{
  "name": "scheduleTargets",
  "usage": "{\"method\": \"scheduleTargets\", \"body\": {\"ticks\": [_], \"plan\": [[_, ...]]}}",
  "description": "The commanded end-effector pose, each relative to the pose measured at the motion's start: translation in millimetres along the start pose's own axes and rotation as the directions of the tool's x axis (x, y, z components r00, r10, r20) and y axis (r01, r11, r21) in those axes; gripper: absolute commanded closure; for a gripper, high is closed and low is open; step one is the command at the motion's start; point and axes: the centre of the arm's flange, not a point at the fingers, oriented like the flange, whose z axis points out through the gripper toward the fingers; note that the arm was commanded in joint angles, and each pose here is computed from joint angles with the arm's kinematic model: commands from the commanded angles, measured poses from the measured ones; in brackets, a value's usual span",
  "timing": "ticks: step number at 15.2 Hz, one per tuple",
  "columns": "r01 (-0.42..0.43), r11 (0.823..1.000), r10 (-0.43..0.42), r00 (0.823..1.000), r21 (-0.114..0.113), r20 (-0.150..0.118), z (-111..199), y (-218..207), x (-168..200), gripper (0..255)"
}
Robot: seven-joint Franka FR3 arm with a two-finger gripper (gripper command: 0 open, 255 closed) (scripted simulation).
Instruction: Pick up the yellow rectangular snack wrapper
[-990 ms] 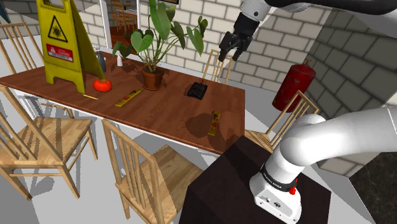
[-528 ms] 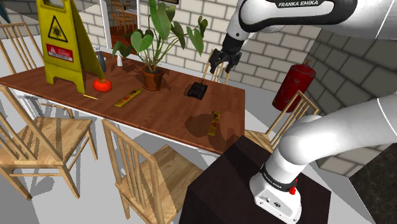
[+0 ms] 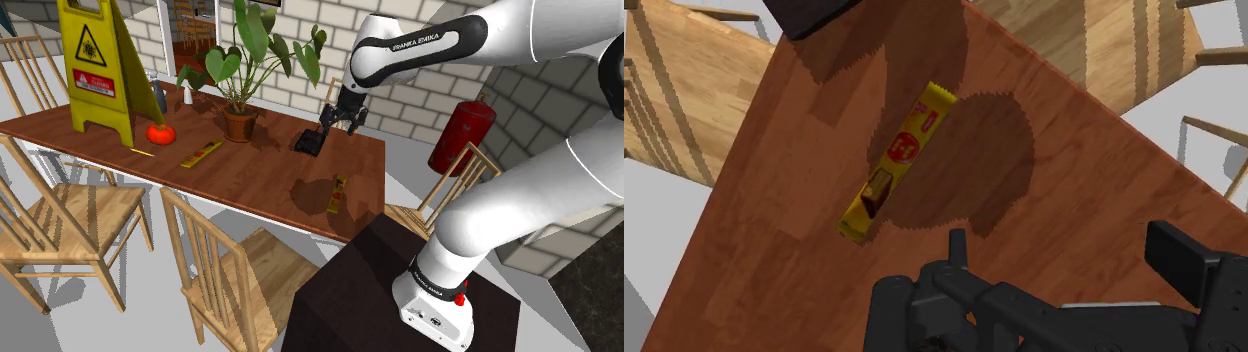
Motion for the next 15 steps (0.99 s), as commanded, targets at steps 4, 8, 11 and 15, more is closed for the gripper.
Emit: {"method": "scheduleTargets", "body": {"ticks": [4,8,11,15], "plan": [[-0.112,0.993,0.112,0.993,-0.027,0.025,60,19,24,0],[-0.199,0.979,0.201,0.979,-0.05,0.044,108,37,39,0],[-0.262,0.963,0.266,0.962,-0.069,0.057,143,52,49,0],[-0.345,0.934,0.352,0.933,-0.095,0.071,191,73,60,0]]}}
